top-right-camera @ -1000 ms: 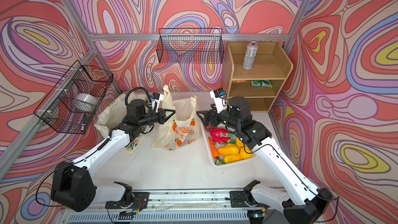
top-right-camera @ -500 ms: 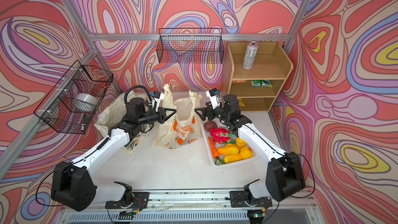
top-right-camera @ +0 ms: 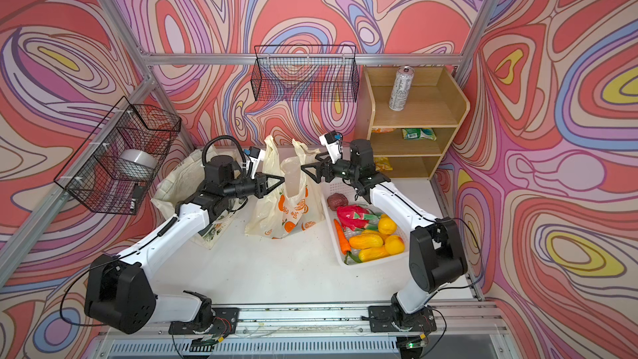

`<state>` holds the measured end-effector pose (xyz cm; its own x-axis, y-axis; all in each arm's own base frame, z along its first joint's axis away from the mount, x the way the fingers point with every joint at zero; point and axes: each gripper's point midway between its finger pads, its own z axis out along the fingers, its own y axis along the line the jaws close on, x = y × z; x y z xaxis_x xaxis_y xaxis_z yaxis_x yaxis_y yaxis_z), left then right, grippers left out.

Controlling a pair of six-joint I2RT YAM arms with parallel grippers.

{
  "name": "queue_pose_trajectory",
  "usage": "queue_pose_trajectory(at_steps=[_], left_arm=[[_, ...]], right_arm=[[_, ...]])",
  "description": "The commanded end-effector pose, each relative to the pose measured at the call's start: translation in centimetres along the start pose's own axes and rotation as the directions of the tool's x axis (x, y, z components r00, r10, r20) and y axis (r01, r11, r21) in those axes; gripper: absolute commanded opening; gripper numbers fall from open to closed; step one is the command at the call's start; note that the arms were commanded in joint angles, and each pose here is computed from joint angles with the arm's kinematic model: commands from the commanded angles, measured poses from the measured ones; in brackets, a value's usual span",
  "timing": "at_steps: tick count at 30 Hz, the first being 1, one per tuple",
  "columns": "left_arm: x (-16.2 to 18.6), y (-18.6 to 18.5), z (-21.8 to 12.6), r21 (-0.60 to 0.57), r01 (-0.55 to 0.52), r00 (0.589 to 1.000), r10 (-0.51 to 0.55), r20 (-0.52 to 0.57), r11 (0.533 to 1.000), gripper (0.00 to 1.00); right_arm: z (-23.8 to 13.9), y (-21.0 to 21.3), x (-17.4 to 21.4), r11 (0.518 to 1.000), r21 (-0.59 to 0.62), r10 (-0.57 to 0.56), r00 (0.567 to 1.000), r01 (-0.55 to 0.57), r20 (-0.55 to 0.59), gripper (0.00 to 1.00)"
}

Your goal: Place the mixed food into the grocery bags and tie them

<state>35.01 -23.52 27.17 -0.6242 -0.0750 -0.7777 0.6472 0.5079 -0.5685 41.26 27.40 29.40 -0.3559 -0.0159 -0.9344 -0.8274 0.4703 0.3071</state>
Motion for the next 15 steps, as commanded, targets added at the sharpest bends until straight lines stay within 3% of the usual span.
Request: queue_pose_trajectory(at_steps=[1, 6, 15], left_arm=[[-0.6, -0.6, 0.2, 0.028, -0.022, 1.0, 0.023, -0.008, 0.999, 0.0], [-0.8, -0.6, 0.4, 0.033, -0.02, 1.0, 0.021, -0.009, 0.999, 0.0], [-0.5, -0.8, 0.4, 0.052, -0.014, 1.0, 0.015, -0.023, 0.999, 0.0]], right_arm=[[0.5, 0.5, -0.7, 0.998, -0.061, -0.002, 1.0, 0.003, 0.006, 0.93], [0.9, 0.9, -0.5, 0.993, -0.114, 0.018, 1.0, -0.019, -0.011, 0.93], [2.3, -1.9, -0.3, 0.999, -0.031, 0.036, 0.999, -0.035, 0.031, 0.91]])
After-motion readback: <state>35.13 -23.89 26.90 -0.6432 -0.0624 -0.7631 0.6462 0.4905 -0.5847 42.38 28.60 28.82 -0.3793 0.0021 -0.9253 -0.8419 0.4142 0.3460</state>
